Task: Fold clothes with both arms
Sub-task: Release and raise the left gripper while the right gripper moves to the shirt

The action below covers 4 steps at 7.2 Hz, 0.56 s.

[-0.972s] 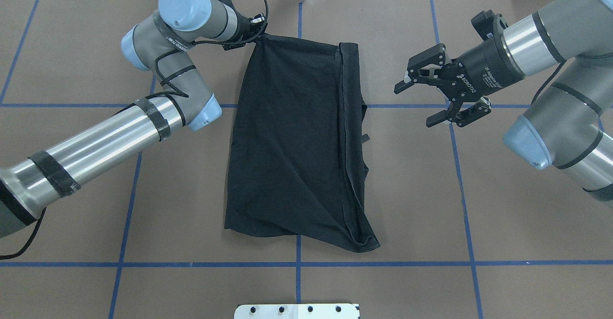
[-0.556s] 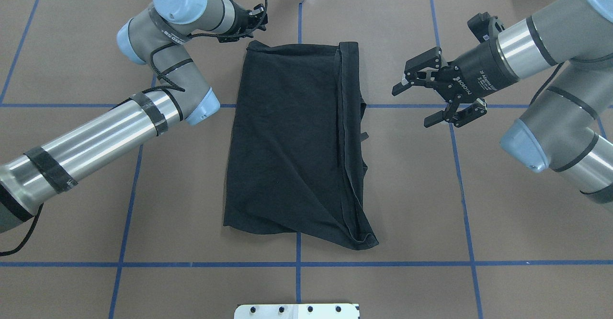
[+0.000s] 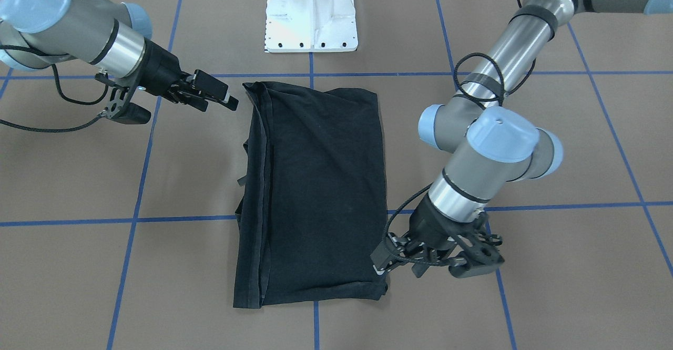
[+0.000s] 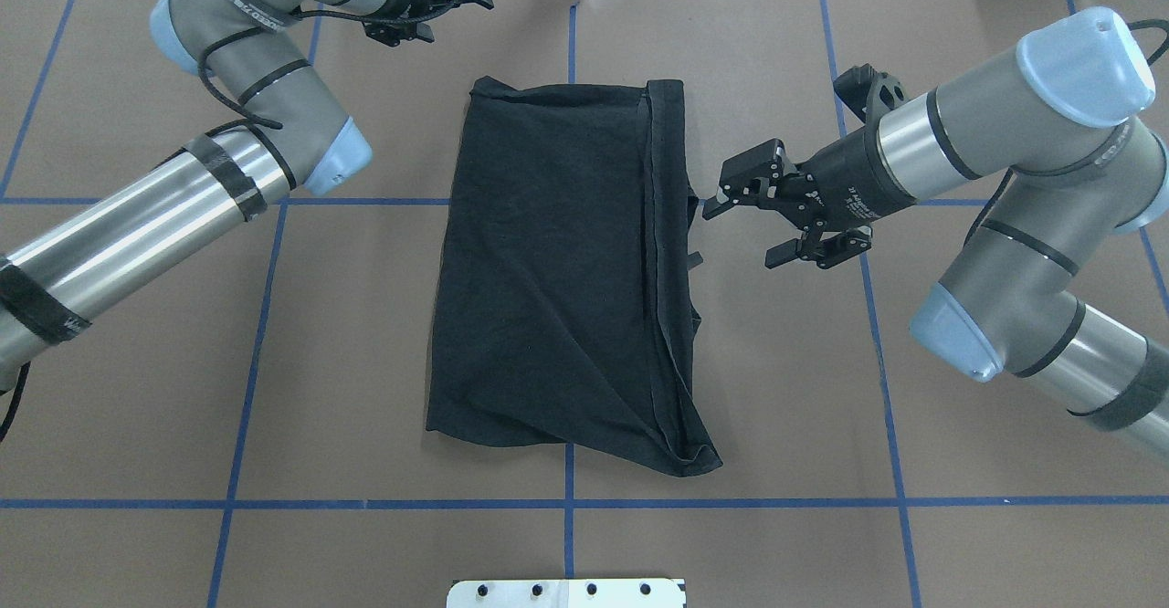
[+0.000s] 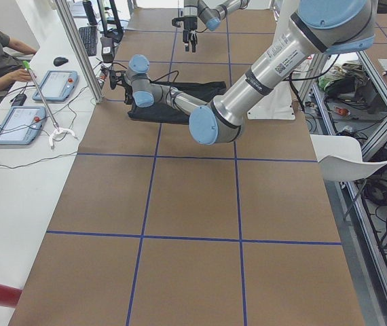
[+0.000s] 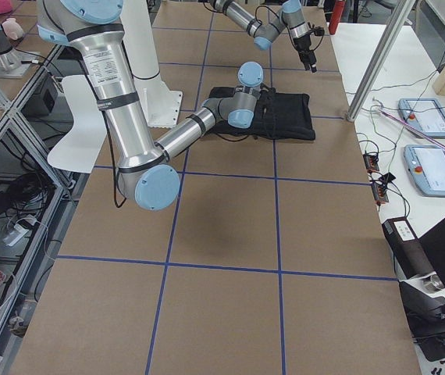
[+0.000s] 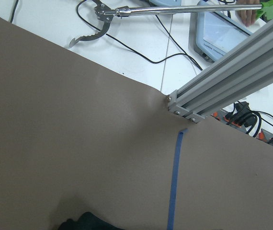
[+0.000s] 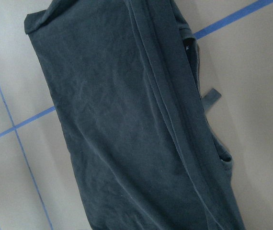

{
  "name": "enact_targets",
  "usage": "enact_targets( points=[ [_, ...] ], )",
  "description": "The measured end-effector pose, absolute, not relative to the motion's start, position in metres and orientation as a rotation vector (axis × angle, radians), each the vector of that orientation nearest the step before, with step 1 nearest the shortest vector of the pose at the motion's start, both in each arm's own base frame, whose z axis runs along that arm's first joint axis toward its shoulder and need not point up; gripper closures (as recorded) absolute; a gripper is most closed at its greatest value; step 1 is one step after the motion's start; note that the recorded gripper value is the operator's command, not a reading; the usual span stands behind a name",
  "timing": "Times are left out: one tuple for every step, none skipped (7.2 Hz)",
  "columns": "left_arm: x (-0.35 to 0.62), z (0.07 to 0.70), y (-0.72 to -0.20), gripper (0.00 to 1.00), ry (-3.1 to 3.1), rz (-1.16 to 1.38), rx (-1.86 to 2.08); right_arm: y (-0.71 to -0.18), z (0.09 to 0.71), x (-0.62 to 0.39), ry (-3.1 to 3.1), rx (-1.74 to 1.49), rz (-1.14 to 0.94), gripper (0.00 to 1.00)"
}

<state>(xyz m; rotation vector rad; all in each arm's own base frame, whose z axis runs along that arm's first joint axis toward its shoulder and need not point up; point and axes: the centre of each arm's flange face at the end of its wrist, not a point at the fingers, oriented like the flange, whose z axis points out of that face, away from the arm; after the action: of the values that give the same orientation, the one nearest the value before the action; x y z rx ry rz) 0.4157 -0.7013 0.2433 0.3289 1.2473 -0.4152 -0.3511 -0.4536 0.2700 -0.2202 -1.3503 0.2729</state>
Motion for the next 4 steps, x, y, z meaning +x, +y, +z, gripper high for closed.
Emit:
enact_targets(
  points=[
    [0.396,0.253,-0.696,0.00,1.258,-0.393,0.323,-0.449,0.270,-0.368,-1.310,-0.195,0.249,0.00],
    [0.381,0.263,-0.689,0.00,1.264,-0.371,0.324,-0.444,0.268,-0.390,-1.254,-0.178,0.233,0.01],
    [0.372,0.272,-0.682,0.00,1.265,-0.362,0.325,-0.437,0.263,-0.417,-1.185,-0.163,0.233,0.03],
    [0.368,0.280,-0.677,0.00,1.263,-0.359,0.323,-0.425,0.256,-0.447,-1.108,-0.140,0.231,0.16]
  ],
)
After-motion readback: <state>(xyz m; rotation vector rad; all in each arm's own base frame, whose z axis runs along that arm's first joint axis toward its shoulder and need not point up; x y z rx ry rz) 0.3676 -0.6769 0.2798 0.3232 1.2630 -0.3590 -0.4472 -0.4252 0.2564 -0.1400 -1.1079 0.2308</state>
